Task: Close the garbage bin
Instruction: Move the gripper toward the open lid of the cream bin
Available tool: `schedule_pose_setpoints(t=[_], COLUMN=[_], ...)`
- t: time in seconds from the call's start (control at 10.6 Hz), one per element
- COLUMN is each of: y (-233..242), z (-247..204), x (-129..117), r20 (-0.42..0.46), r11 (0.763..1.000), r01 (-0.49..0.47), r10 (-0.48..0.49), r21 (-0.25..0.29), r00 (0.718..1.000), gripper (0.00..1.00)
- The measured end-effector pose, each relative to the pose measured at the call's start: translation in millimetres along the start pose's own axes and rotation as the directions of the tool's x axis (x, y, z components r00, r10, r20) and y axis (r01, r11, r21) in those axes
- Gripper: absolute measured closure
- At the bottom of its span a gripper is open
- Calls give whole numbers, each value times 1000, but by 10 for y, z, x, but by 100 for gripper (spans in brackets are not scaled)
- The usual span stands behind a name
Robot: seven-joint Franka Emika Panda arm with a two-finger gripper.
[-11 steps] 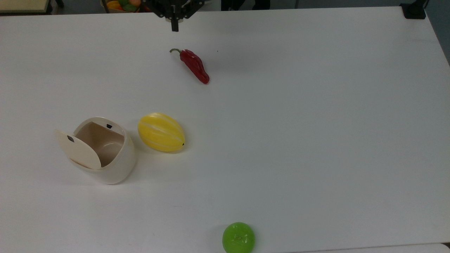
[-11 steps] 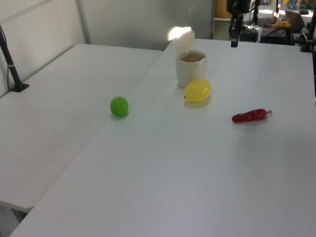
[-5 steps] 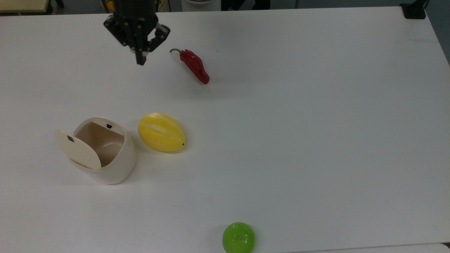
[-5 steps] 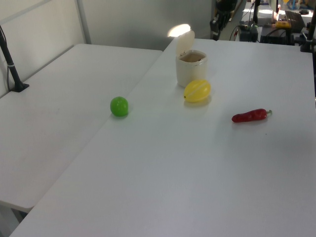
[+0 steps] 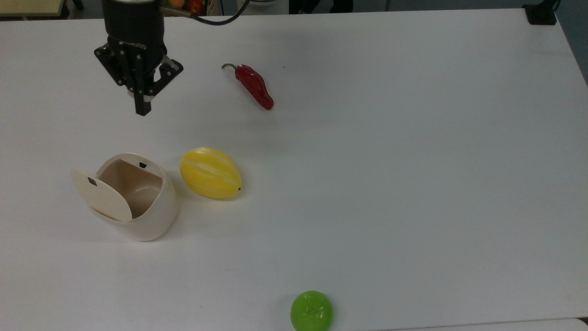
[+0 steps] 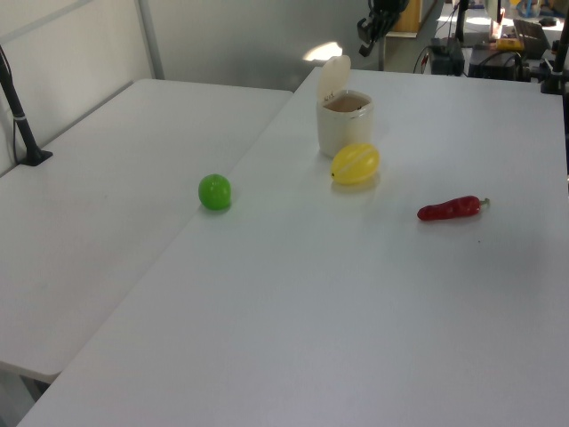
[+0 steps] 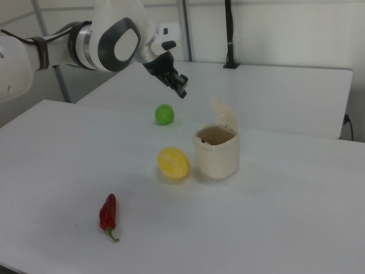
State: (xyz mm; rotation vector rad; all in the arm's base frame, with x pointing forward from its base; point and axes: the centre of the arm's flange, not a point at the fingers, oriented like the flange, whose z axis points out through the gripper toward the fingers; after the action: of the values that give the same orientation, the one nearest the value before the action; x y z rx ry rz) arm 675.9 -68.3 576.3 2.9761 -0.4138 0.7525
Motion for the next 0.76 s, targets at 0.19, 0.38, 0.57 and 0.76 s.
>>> schedule_pose_setpoints(t=[0.19,0.38,0.57,0.76], y=[103,247,352,461], z=[78,136,264,400], x=[103,214,285,332], r20=[-78,-175,-255,-326], r11=[1000,999,998,997], r01=[-23,-46,-57,-65], r10=[23,49,62,72], r21=[9,20,31,33], r00=[997,983,965,943], gripper=[99,99,99,99])
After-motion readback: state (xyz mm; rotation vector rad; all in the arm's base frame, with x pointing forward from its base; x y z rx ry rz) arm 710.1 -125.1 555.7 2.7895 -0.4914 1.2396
